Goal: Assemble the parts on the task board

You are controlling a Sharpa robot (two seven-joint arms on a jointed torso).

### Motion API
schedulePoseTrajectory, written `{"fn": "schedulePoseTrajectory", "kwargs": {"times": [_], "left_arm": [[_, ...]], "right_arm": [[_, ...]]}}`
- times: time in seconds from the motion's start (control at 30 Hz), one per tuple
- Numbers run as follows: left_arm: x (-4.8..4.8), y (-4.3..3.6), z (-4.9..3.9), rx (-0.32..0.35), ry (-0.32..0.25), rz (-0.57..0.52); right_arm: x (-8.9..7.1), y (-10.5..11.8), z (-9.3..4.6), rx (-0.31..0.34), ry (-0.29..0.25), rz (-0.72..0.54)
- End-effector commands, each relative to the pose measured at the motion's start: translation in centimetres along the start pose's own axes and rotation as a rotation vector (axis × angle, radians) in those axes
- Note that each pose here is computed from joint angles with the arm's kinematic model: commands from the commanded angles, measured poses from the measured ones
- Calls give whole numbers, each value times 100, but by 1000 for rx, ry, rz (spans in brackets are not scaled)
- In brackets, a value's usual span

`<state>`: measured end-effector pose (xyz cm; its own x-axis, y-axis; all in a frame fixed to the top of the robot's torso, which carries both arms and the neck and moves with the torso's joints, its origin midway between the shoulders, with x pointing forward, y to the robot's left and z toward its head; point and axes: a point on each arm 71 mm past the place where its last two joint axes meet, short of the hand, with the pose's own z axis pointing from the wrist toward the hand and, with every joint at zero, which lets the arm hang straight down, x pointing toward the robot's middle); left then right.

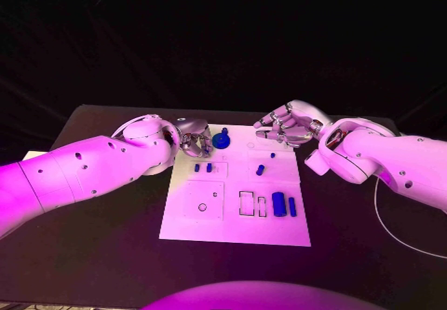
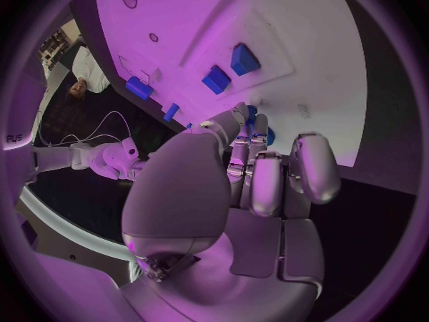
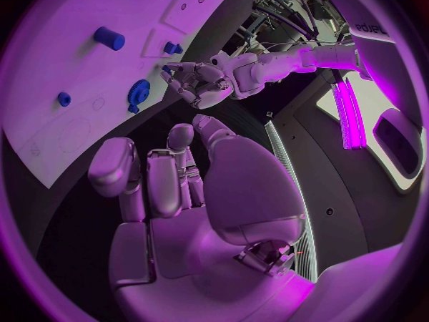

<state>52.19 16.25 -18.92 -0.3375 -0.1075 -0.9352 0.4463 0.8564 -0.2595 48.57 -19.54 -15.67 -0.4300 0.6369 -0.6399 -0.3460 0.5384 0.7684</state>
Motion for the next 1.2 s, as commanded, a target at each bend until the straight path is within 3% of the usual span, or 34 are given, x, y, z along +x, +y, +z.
{"fn": "schedulePoseTrajectory", "kwargs": {"times": [0.03, 1.2], "left_arm": [[20, -14, 10, 1, 17, 9], [80, -18, 34, -10, 47, 17]], "right_arm": [[14, 9, 1, -11, 11, -3], [12, 7, -4, -10, 12, -3]]}}
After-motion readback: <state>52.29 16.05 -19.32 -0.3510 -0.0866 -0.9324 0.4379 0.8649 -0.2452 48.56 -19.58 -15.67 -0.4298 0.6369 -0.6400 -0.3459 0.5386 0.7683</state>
